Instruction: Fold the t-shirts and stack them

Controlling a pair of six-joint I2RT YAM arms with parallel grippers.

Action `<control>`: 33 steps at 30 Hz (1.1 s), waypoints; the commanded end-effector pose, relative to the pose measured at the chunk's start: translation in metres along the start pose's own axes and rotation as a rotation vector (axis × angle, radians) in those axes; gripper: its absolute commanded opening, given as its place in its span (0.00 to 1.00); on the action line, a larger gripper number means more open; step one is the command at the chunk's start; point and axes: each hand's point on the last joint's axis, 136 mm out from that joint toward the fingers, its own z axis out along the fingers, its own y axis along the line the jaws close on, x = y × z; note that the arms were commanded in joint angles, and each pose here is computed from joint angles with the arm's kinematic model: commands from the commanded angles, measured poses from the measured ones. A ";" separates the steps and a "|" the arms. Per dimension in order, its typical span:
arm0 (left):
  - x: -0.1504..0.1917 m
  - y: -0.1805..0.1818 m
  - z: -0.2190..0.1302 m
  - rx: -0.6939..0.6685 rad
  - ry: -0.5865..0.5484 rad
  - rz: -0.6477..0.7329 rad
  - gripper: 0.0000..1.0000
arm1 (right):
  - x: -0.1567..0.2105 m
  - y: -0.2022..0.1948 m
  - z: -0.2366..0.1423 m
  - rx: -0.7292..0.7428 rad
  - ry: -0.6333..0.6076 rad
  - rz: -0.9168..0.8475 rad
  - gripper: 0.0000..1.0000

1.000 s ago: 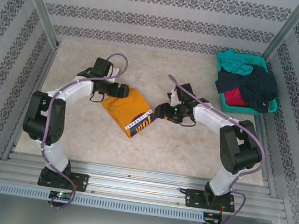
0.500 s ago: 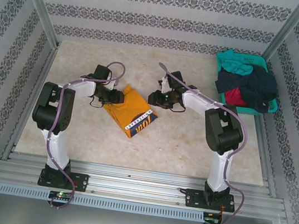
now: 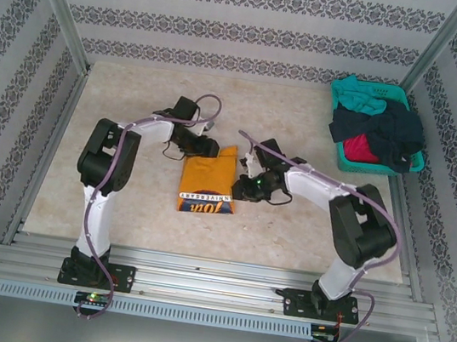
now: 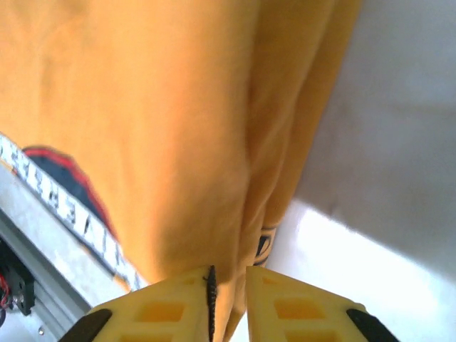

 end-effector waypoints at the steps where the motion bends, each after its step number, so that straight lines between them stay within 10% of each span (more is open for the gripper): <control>1: 0.005 -0.015 -0.005 0.019 0.019 0.014 0.63 | -0.007 0.001 -0.031 0.069 -0.101 -0.073 0.30; 10: -0.036 -0.010 -0.103 -0.065 -0.362 -0.088 0.90 | -0.072 0.046 -0.049 0.016 -0.230 -0.645 0.67; 19: 0.027 0.051 -0.133 -0.150 -0.404 -0.348 0.89 | -0.106 0.069 -0.001 -0.087 -0.043 -0.971 0.66; 33: 0.066 0.069 -0.125 -0.154 -0.352 -0.436 0.84 | -0.097 0.044 0.060 -0.043 0.191 -0.983 0.50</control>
